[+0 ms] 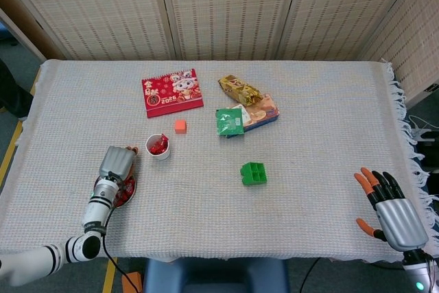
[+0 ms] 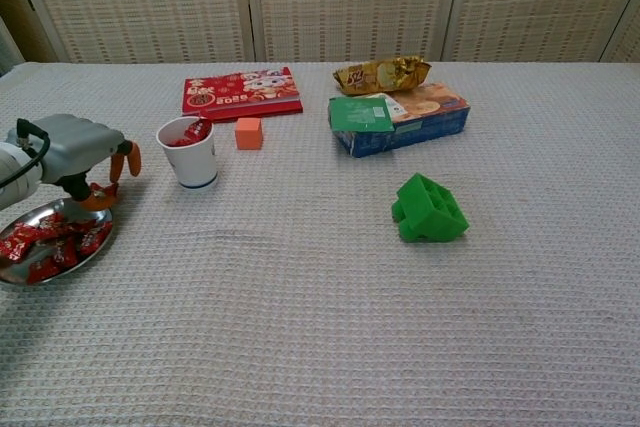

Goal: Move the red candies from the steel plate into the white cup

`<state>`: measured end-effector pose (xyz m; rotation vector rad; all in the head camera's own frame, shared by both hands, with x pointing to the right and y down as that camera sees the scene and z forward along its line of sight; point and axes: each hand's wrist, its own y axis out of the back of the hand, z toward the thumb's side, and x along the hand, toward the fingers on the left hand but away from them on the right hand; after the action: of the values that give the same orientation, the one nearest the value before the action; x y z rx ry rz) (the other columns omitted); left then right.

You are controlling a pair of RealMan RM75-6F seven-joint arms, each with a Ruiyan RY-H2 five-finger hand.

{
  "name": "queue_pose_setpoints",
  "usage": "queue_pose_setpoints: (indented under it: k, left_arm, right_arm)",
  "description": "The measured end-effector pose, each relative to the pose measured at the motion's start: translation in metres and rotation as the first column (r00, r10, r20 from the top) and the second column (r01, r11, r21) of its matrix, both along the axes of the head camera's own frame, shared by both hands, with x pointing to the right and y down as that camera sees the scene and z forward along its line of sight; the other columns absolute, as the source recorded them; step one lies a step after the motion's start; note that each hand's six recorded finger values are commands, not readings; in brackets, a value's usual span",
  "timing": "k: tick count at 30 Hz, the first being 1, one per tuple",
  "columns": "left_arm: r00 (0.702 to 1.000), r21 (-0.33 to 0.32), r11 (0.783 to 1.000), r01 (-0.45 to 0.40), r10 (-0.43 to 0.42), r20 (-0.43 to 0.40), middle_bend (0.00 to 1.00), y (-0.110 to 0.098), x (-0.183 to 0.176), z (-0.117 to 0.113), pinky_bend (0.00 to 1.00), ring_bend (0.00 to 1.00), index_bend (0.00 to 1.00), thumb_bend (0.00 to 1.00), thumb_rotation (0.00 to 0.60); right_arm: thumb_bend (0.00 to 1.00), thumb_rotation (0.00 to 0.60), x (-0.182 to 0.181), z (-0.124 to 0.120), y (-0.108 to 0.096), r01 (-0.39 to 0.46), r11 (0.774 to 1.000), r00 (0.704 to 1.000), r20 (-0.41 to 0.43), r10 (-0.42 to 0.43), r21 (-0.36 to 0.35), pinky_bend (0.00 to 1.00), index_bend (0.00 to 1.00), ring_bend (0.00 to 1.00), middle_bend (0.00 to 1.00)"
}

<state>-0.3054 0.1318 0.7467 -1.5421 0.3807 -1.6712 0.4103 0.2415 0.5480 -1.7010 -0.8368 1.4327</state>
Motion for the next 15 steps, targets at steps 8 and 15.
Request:
queue_pose_setpoints:
  k: [8, 15]
  left_arm:
    - [0.998, 0.0, 1.0, -0.009, 0.009, 0.055, 0.41, -0.0029, 0.0023, -0.0017, 1.0, 0.82, 0.33, 0.37, 0.6]
    - [0.997, -0.013, 1.0, -0.014, 0.015, 0.079, 0.4, -0.0033, 0.0027, 0.0006, 1.0, 0.82, 0.34, 0.37, 0.6]
  right_arm:
    - [0.13, 0.6, 0.0, -0.0006, 0.0004, 0.0, 1.0, 1.0, 0.0, 0.0, 0.001, 0.0, 0.0, 0.0, 0.0]
    - [0.13, 0.6, -0.0003, 0.0001, 0.0002, 0.001, 1.0, 1.0, 0.0, -0.001, -0.001, 0.0, 0.0, 0.0, 0.0]
